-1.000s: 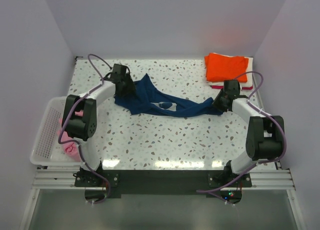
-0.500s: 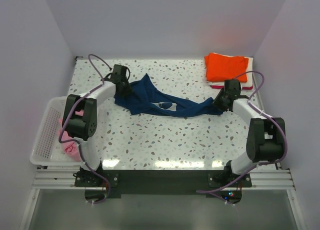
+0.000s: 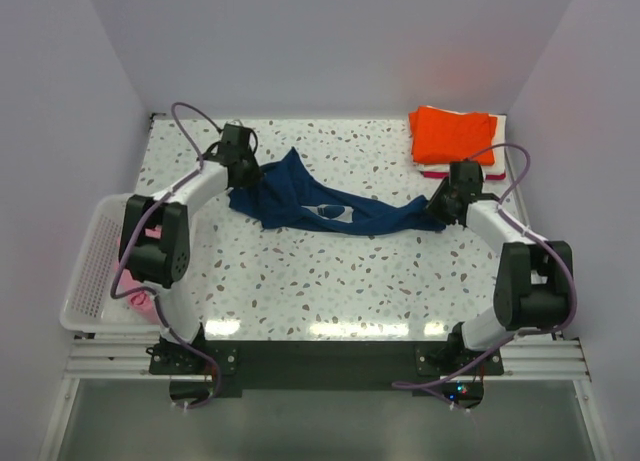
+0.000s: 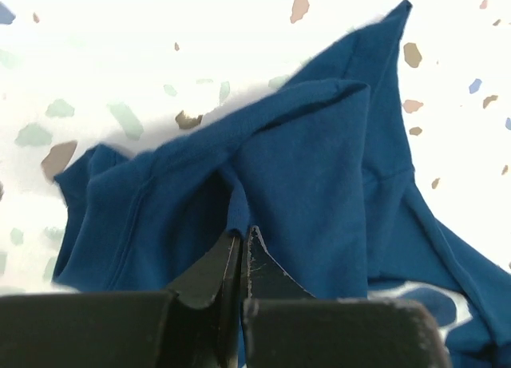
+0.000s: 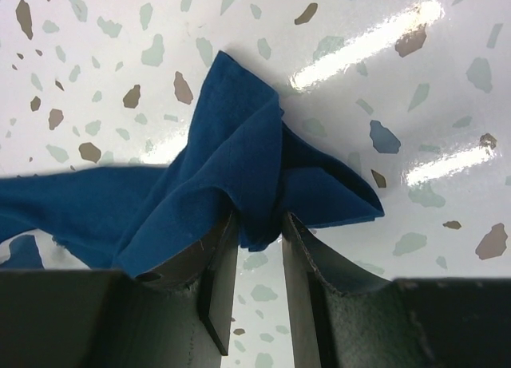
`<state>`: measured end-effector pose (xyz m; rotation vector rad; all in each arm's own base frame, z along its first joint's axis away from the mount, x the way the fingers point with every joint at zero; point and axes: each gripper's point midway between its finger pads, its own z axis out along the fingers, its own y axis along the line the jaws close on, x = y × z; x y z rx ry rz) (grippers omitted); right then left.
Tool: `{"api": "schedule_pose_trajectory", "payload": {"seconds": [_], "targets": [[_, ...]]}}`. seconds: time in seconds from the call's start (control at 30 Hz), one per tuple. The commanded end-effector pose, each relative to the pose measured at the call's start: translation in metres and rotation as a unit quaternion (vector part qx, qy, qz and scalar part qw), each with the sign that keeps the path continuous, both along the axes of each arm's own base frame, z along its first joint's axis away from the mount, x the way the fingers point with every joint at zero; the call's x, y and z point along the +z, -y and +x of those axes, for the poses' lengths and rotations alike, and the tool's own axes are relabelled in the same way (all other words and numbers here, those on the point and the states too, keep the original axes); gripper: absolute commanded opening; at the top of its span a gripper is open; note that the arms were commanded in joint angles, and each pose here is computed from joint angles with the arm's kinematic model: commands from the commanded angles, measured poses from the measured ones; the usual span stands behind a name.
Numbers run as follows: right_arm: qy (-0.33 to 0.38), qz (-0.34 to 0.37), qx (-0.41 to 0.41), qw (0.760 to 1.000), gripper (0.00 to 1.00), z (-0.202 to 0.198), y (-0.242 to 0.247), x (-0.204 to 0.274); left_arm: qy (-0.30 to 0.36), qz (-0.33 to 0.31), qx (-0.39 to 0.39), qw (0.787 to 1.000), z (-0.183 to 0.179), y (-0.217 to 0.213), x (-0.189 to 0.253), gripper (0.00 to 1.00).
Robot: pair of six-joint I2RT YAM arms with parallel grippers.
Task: Fold and stack the t-shirts
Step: Flatten the tshirt out
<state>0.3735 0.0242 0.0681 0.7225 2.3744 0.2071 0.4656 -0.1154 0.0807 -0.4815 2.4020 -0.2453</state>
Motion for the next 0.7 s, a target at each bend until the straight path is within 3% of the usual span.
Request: {"api": "schedule_pose_trajectory", "payload": {"seconds": [0.0,0.27,0.47,0.67], "targets": [[0.025,0.002,0.002,1.000,0.32,0.000,0.000,0.014,0.059,-0.024,-0.002,0.998,-0.013,0.001,0.057,0.00],[0.024,-0.001,0.004,1.000,0.32,-0.023,0.001,0.015,0.093,-0.051,0.023,0.994,-0.098,-0.019,0.104,0.00],[0.015,-0.006,0.013,1.000,0.39,-0.057,0.002,0.009,0.062,-0.086,0.049,0.993,-0.196,-0.035,0.073,0.00],[0.030,-0.015,0.018,0.999,0.49,-0.091,0.005,0.018,0.065,-0.095,0.062,0.991,-0.245,-0.047,0.072,0.00]]}}
